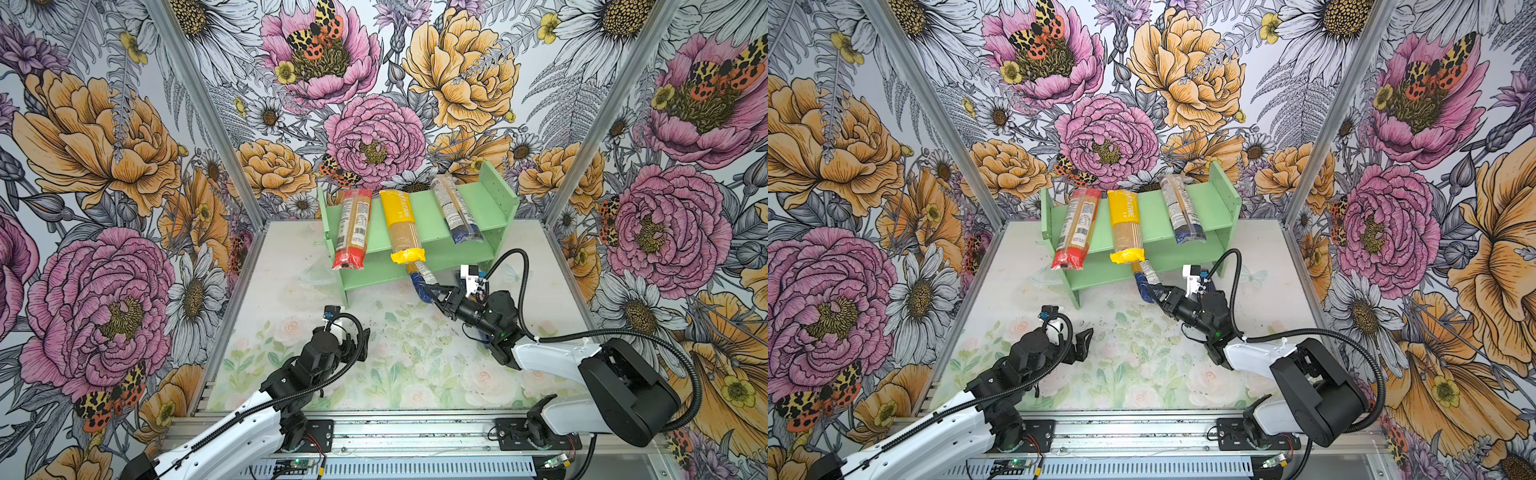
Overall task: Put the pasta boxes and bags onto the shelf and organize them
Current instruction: 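Carry the upright pack toward the shelf with the right gripper, then lower the white-labelled pack onto the lower shelf tier with the right gripper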
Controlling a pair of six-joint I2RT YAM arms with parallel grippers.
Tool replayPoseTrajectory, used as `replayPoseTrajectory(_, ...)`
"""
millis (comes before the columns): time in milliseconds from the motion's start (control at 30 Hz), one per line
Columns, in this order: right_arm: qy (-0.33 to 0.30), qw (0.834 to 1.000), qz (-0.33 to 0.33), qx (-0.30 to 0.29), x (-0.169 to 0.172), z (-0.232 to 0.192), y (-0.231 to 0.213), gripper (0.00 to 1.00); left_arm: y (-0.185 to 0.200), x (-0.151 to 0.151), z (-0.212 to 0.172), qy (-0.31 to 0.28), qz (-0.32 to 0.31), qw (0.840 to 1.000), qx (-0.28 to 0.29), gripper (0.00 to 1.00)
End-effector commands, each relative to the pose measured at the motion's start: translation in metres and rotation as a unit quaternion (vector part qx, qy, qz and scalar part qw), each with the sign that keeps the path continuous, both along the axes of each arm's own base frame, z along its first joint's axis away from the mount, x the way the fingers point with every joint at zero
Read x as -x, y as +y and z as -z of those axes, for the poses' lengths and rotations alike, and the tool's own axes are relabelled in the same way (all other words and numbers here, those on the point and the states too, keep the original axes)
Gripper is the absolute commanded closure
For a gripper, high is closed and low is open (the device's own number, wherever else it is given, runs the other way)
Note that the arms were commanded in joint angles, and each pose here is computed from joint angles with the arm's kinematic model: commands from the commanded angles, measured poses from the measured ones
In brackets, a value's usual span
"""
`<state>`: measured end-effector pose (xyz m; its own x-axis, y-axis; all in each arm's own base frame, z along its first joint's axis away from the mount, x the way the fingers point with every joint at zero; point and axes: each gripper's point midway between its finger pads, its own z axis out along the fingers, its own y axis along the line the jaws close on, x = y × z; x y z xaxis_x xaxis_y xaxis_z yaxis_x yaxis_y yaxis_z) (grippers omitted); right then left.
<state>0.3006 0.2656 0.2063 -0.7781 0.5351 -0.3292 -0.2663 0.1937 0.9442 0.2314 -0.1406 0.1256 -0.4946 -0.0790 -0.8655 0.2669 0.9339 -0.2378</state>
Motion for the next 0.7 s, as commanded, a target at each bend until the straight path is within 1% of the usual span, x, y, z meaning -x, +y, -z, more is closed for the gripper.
replayPoseTrajectory(0, -0.172, 0.981, 0.030, -0.081, -0.002, -0.099, -0.001, 1.00, -0.002, -0.003, -0.013, -0.014, 0.000, 1.000, 0.020, 0.01)
replayPoseTrajectory(300, -0.170, 0.981, 0.031, -0.094, -0.007, -0.101, 0.019, 1.00, -0.003, -0.003, -0.013, -0.014, 0.002, 1.000, 0.020, 0.01)
replayPoseTrajectory(667, -0.163, 0.978, 0.059, -0.115, -0.012, -0.095, 0.034, 1.00, -0.004, -0.001, -0.013, -0.016, 0.007, 1.000, 0.022, 0.01)
